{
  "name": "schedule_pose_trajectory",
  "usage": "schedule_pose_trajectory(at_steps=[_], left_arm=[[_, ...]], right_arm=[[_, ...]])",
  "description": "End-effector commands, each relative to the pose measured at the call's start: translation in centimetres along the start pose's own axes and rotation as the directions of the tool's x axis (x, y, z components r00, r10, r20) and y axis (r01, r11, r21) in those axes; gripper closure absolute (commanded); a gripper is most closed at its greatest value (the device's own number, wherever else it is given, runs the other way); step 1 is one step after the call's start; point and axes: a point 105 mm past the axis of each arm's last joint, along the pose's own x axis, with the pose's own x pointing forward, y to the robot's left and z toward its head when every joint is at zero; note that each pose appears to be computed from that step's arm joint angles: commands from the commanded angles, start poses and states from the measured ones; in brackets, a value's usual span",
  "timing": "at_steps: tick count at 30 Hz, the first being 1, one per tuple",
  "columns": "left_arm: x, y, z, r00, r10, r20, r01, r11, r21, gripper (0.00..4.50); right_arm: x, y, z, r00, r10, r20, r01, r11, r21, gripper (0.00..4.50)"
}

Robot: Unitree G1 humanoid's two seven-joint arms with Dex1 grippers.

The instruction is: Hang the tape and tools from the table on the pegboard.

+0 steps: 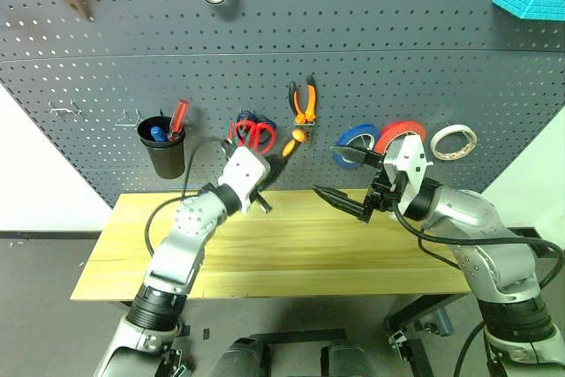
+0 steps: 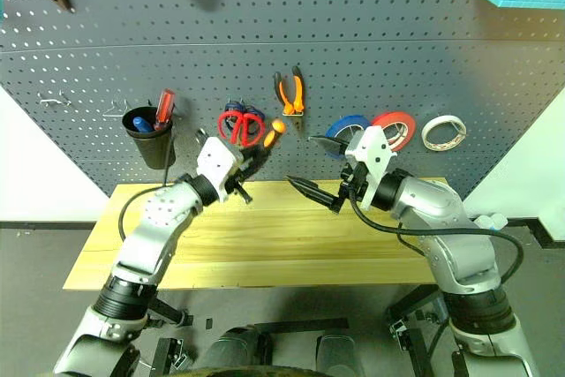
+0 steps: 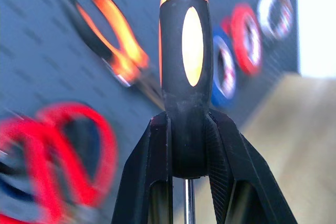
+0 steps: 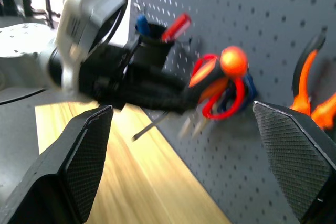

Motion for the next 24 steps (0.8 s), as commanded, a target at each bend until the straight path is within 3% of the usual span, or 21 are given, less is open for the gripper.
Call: schedule_pose_trajectory(at_steps=[1,10,18,24], left_arm=[[-0.4,2.3,2.4,0.994,0.067,0.082,-0.072,0.996,0.054,4.0],[-1.0,7.1,5.9,0.975,0.151,0.162,-0.175,0.973,0.152,4.0],[-2.3,11.4,8.7,0.953,0.218,0.21,-0.271,0.923,0.274,4.0],[-4.2,14.4,8.8,0.93,0.295,0.221,-0.354,0.882,0.312,4.0]], right_arm=[[-0.6,-0.3,2.9,0.993,0.023,0.118,-0.02,0.999,-0.027,0.0],[-2.8,-1.2,5.9,0.976,0.045,0.215,-0.039,0.999,-0.032,0.0],[-3.0,-1.4,5.4,0.98,0.034,0.194,-0.026,0.999,-0.043,0.0],[-3.0,-1.6,5.2,0.982,0.032,0.185,-0.024,0.999,-0.048,0.0]])
